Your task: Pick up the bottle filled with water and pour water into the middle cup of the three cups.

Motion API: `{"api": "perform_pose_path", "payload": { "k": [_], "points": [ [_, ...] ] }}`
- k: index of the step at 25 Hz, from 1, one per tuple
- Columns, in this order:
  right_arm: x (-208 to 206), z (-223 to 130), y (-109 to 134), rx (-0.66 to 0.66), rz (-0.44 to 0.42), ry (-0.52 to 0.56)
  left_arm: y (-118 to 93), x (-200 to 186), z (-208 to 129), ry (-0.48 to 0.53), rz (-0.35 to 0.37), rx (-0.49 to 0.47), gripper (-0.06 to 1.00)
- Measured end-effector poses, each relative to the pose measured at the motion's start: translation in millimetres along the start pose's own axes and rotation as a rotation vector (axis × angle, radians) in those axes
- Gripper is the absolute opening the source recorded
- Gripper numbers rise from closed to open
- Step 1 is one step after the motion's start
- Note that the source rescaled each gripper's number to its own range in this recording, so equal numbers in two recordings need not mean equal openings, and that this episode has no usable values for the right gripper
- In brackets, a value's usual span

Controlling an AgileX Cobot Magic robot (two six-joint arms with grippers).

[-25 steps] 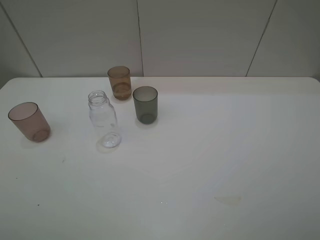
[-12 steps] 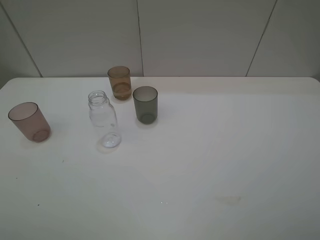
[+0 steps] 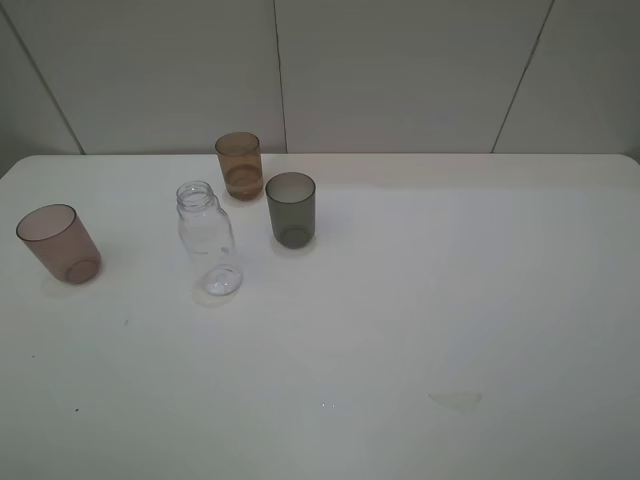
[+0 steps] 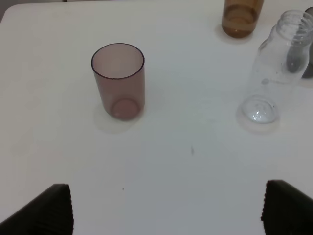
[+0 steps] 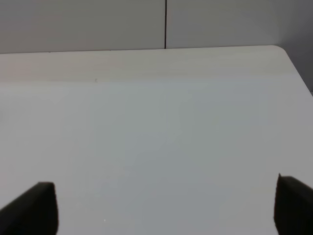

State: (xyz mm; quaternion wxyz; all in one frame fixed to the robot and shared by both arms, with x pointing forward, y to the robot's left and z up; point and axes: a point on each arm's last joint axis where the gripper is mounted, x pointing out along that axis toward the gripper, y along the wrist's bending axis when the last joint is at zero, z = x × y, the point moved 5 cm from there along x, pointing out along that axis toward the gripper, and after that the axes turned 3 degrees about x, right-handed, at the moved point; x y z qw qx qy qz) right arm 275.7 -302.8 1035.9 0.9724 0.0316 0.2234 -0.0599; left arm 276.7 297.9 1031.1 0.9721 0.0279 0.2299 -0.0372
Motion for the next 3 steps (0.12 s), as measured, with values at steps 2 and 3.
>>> {"api": "perform_pose_path", "payload": {
  "k": [2,3],
  "points": [
    [0.0,0.0,0.0,0.000,0.000,0.000,0.0,0.0,0.0,0.000,0.000,0.000,0.97],
    [0.0,0.0,0.0,0.000,0.000,0.000,0.0,0.0,0.0,0.000,0.000,0.000,0.97]
  ]
}}
